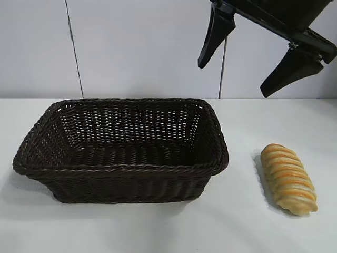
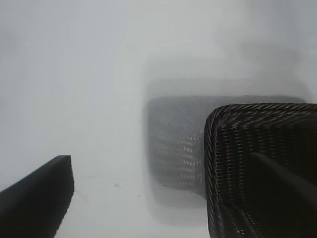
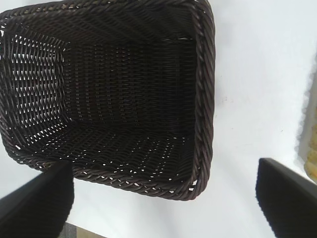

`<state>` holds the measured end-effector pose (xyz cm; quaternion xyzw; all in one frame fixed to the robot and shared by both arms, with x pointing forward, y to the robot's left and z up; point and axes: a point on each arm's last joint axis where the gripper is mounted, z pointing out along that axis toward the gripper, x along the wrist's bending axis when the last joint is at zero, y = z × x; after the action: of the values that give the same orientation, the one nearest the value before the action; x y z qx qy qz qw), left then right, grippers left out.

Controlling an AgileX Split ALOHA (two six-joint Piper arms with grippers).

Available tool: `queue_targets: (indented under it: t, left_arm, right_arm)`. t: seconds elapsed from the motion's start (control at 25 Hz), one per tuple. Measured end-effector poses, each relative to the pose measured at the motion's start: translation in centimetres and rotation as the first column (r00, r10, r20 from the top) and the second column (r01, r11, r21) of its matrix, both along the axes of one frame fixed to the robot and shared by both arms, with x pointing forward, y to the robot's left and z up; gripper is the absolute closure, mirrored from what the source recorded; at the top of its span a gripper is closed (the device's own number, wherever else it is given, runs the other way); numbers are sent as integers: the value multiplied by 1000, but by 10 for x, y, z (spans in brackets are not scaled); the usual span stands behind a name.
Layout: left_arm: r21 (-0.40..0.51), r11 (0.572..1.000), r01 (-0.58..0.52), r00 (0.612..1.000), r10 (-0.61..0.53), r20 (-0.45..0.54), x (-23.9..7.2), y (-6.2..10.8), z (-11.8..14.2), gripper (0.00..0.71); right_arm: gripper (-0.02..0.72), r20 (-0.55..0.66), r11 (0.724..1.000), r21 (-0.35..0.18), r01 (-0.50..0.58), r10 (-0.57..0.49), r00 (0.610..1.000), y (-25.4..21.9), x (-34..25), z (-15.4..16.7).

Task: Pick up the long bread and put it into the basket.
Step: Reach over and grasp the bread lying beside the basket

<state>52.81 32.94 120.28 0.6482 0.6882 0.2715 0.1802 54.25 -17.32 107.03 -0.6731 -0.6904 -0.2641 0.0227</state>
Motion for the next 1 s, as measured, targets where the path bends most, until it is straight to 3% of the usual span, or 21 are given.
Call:
queue_targets:
  t: [0.24, 0.4, 0.52, 0.8, 1.0]
  left_arm:
    - [114, 983, -147, 989, 148, 1, -6, 38, 2, 35]
    - [108, 984, -141, 990, 142, -2, -7, 41, 2, 35]
    - [83, 985, -153, 988, 153, 2, -7, 45, 1, 35]
    - [-52, 962, -267, 963, 268, 15, -19, 82, 0, 35]
    - [-110, 973, -202, 978, 207, 36, -15, 74, 1, 35]
  right_arm:
    - [9, 3, 1000, -2, -6, 6, 1000, 0, 0, 0]
    - [9, 4, 1000, -4, -10, 10, 1000, 0, 0, 0]
    - [9, 5, 1000, -4, -10, 10, 1000, 0, 0, 0]
    - [9, 7, 1000, -6, -16, 16, 1000, 0, 0, 0]
    - [9, 7, 1000, -6, -16, 16, 1000, 0, 0, 0]
